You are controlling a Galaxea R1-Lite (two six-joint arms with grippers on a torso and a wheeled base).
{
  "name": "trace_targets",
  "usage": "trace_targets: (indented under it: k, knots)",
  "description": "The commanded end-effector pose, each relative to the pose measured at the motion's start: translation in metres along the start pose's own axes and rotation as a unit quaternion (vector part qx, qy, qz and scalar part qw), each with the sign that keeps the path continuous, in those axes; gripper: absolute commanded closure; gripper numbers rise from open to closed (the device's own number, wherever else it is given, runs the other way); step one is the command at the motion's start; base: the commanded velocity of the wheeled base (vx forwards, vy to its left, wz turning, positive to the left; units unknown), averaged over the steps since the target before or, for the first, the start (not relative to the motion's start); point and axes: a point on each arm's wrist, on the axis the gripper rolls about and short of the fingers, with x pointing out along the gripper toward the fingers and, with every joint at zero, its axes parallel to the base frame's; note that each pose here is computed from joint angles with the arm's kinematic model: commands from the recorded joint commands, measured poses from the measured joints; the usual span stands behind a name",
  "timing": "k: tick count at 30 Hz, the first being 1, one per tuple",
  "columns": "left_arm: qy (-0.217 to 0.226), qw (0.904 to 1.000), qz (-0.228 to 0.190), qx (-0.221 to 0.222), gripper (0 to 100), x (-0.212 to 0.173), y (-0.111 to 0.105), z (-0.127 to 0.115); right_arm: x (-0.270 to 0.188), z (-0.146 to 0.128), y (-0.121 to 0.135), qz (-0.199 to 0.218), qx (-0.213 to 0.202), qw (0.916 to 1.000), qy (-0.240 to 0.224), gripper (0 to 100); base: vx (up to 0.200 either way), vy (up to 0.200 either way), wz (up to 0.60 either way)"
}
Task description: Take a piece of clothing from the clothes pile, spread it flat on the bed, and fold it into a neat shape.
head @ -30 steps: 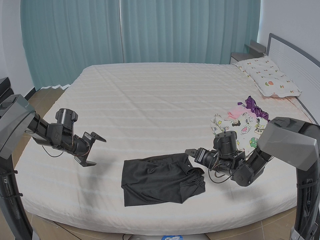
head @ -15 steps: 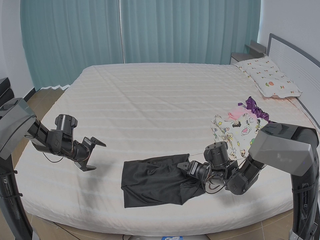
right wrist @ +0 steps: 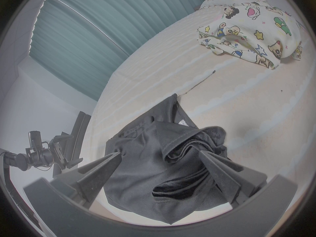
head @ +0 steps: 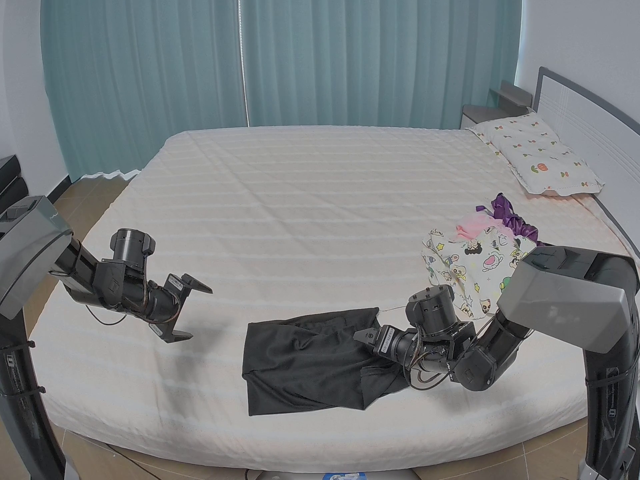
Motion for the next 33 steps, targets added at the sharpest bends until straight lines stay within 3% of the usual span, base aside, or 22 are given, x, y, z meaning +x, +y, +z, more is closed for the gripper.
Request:
trace_targets:
  k: [1,10,23,24,33]
  knots:
    - [0.001,1.0000,0.001,-0.001,0,0.001,0.001,0.000,-0.001,-0.001,0.003,0.003,-0.002,1.0000,0.001,0,0.000,0.000,0.00]
    - [0.000,1.0000,0.001,-0.001,0,0.001,0.000,0.000,0.003,-0.007,0.005,0.005,0.012,0.9996,0.026,0,0.000,0.000,0.00]
    - [0.000,1.0000,0.000,0.001,0,0.002,-0.001,0.001,0.026,-0.002,0.008,0.006,0.021,0.9997,0.013,0,0.000,0.000,0.00]
    - [0.000,1.0000,0.000,0.000,0,0.002,0.000,0.001,0.028,-0.001,0.009,0.003,0.022,0.9997,0.014,100,0.000,0.000,0.00]
    - [-0.028,0.9996,0.001,0.001,0,0.003,-0.002,0.002,0.030,0.008,0.011,-0.025,0.022,0.9994,-0.010,100,0.000,0.000,0.00]
